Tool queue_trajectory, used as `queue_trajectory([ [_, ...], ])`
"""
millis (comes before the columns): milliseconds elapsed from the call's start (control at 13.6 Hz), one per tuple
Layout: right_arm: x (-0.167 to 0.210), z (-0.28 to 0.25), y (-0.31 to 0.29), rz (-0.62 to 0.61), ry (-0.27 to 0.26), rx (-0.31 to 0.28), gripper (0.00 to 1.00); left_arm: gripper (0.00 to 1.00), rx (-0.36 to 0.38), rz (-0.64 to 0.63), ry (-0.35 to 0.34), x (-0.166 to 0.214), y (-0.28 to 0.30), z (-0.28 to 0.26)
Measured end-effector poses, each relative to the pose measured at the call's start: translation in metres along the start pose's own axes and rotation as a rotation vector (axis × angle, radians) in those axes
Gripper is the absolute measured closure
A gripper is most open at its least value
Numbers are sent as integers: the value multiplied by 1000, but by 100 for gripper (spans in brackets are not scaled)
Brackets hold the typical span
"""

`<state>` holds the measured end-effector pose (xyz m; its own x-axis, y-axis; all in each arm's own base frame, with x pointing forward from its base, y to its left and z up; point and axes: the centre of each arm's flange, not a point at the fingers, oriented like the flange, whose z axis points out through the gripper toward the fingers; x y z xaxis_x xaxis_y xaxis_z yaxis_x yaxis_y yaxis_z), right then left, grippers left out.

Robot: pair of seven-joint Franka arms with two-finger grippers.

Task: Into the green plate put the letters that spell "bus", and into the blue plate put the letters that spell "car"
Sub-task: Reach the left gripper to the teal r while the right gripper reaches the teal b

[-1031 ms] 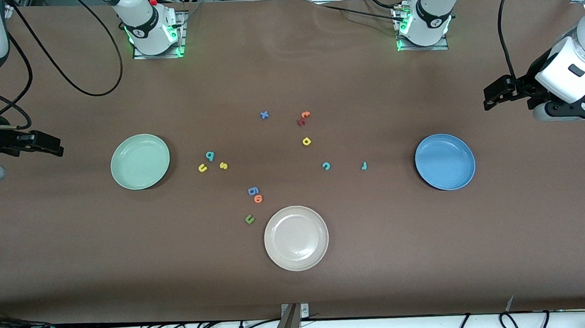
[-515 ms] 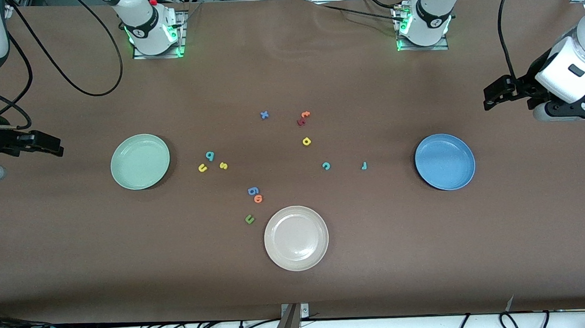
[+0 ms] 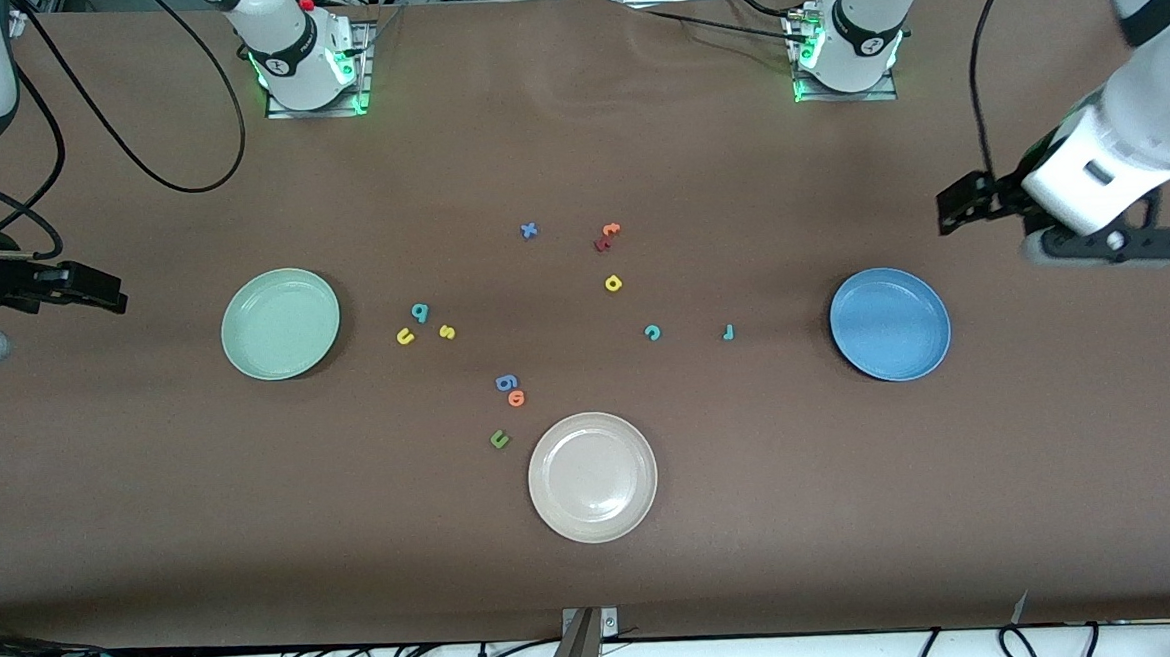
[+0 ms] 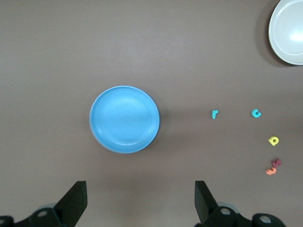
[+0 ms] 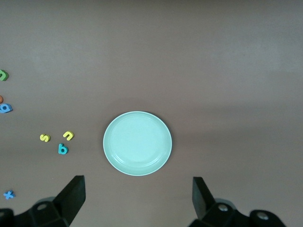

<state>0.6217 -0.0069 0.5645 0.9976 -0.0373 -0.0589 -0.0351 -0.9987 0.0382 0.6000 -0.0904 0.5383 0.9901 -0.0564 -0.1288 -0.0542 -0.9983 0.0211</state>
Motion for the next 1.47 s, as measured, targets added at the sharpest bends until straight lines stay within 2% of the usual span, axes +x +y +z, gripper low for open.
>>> queue_trajectory([
  [295,0,0,1,1,0,0,0,0,-88,-7,-66,47,15,85],
  [515,0,0,-1,-1,1,0,0,0,-93,7,-99,56,28,114],
  [663,2,4,-7,-12,-2,-1,0,0,-83,59,-103,59,73,155],
  [884,13,23,-34,7,-9,-11,0,0,-72,99,-80,54,116,211],
  [1105,19,47,-69,79,-37,-26,0,0,-70,115,-19,43,134,256],
  [1325,23,77,-117,182,-61,-52,0,0,-69,108,13,36,147,293],
  [1473,23,97,-152,243,-70,-71,0,0,-38,102,45,32,164,321],
])
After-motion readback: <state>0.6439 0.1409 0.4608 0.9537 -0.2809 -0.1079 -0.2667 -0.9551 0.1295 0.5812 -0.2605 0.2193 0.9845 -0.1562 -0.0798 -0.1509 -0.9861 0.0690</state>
